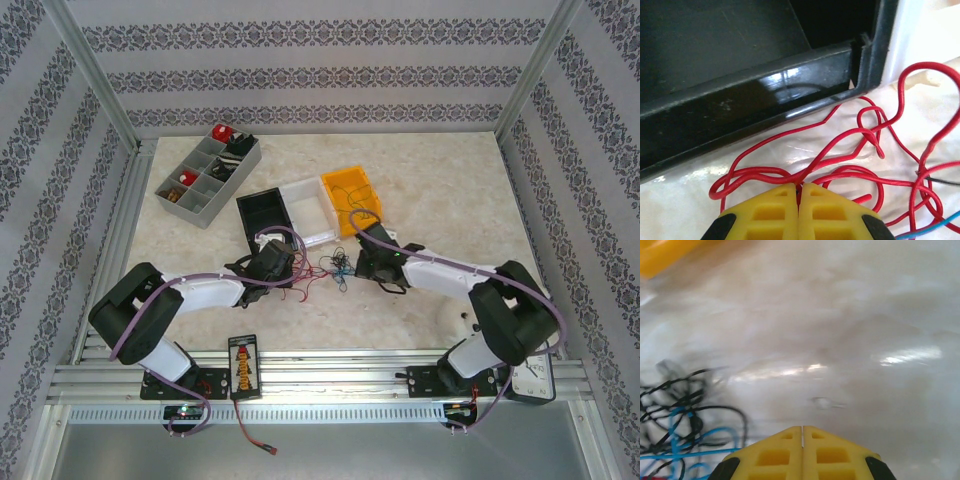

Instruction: Untangle the cables

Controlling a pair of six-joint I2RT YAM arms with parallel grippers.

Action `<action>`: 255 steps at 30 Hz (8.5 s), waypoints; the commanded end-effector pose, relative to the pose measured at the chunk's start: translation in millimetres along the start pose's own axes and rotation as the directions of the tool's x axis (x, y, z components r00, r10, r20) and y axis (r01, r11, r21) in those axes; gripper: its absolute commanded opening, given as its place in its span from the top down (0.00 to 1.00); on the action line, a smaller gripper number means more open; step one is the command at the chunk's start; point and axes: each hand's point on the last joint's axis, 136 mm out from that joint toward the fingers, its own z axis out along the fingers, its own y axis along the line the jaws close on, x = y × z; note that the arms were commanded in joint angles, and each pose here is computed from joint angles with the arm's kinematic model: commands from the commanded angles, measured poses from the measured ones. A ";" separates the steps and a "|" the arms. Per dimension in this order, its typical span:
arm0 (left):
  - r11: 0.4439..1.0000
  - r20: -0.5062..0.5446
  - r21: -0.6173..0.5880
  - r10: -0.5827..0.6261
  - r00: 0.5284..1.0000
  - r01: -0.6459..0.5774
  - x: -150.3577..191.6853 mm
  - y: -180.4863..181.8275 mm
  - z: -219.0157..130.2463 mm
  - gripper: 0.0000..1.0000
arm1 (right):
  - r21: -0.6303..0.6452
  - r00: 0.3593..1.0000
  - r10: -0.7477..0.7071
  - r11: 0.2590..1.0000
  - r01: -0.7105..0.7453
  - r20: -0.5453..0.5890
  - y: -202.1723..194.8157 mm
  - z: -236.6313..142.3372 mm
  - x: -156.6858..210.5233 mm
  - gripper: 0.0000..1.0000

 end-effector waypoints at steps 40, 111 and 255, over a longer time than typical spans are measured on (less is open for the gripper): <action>0.999 0.023 -0.049 0.022 0.999 -0.021 10.4 23.5 -11.3 1.00 | -0.406 0.935 -0.353 0.859 0.312 -0.027 94.3 -44.2 30.1 0.56; 0.927 0.123 0.318 0.167 0.978 -0.199 -4.1 -44.4 -37.7 0.43 | -0.616 0.936 -0.315 0.709 0.343 0.158 108.9 -117.8 -23.4 1.00; 0.932 0.024 0.170 0.320 0.947 -0.320 49.4 -46.5 16.0 1.00 | -0.475 0.936 0.148 0.880 0.023 0.320 13.4 -149.7 -106.3 1.00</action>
